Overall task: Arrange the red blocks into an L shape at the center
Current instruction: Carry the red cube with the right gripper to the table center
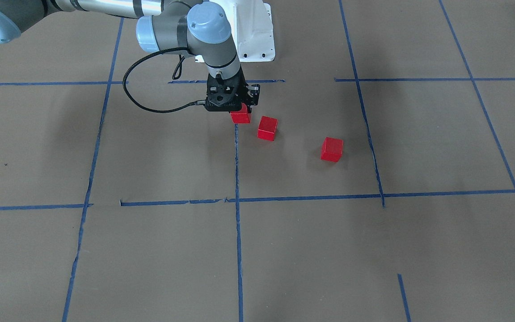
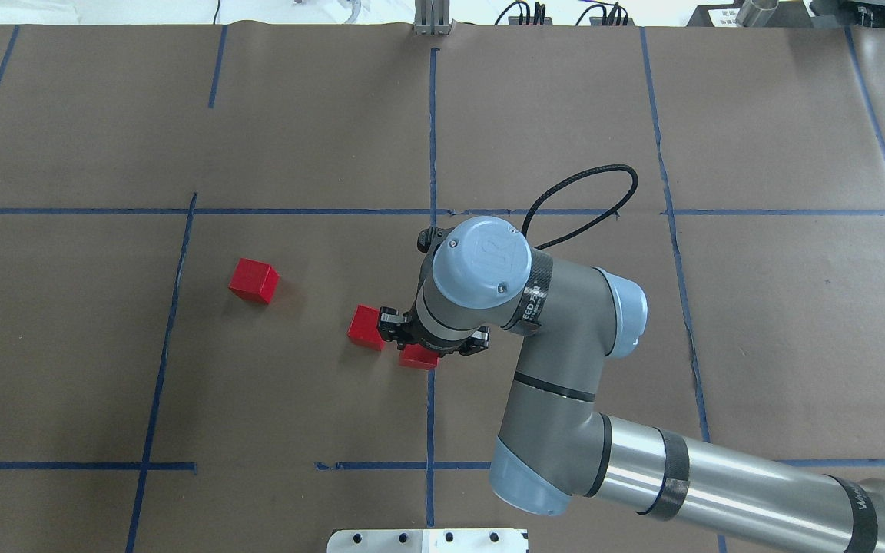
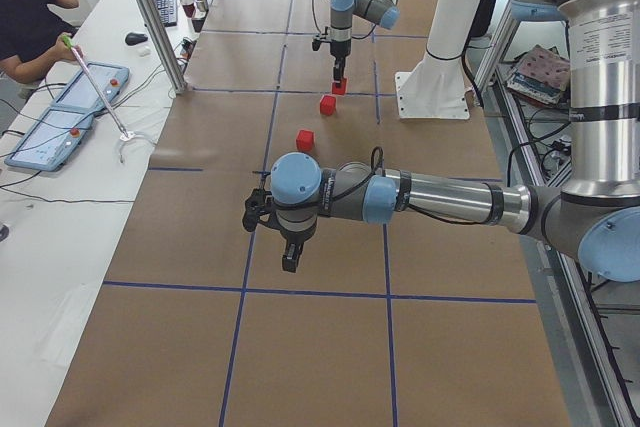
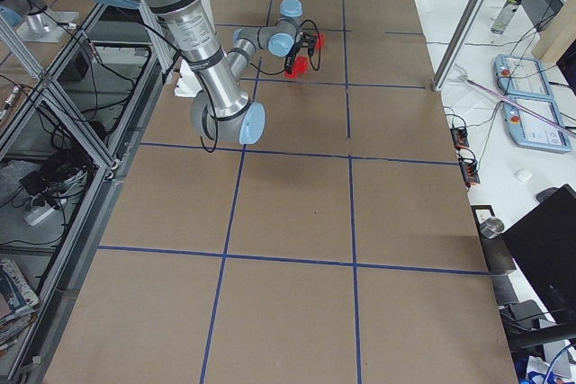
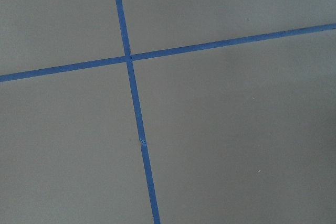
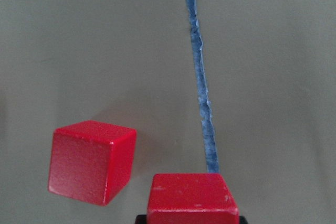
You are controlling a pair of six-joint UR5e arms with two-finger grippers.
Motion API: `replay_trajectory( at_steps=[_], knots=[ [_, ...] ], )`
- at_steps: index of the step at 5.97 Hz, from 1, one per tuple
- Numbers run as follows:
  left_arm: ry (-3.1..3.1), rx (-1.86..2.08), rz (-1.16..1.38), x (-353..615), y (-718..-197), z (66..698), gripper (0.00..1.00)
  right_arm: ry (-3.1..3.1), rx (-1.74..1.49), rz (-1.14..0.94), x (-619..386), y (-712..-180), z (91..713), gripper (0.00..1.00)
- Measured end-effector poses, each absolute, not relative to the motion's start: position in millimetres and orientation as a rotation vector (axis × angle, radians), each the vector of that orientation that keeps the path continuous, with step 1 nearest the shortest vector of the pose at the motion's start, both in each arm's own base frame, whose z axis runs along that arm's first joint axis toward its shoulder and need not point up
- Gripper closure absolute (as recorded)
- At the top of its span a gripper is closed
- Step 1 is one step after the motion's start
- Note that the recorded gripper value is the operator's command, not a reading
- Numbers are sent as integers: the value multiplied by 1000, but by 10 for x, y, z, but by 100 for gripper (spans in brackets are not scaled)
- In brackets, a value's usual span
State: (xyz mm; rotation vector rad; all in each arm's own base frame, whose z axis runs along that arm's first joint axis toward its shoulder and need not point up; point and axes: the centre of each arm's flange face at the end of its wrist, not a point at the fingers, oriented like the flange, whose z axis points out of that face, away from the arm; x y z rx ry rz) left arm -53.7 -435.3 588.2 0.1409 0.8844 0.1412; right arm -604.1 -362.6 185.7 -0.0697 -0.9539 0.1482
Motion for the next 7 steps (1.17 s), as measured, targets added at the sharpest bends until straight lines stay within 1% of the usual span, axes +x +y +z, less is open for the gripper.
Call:
replay_trajectory(
  at_steps=[2,3,4,5,7],
  knots=[
    [885,143,141,-539,-4353,5871,0,-930,-78,147,-6074,-3590,1933,98],
    [885,143,141,-540,-4353,5872,0,-922,-79,142,-6083,-3577,1963,96],
    [885,143,141,-540,-4353,5872,0,-917,-78,136,-6090,-3563,1986,53],
    [885,143,141,-540,-4352,5872,0,-915,-79,132,-6096,-3553,2001,1],
    [885,146,142,-540,-4353,5855,0,-911,-74,130,-6112,-3527,2014,0]
  ],
)
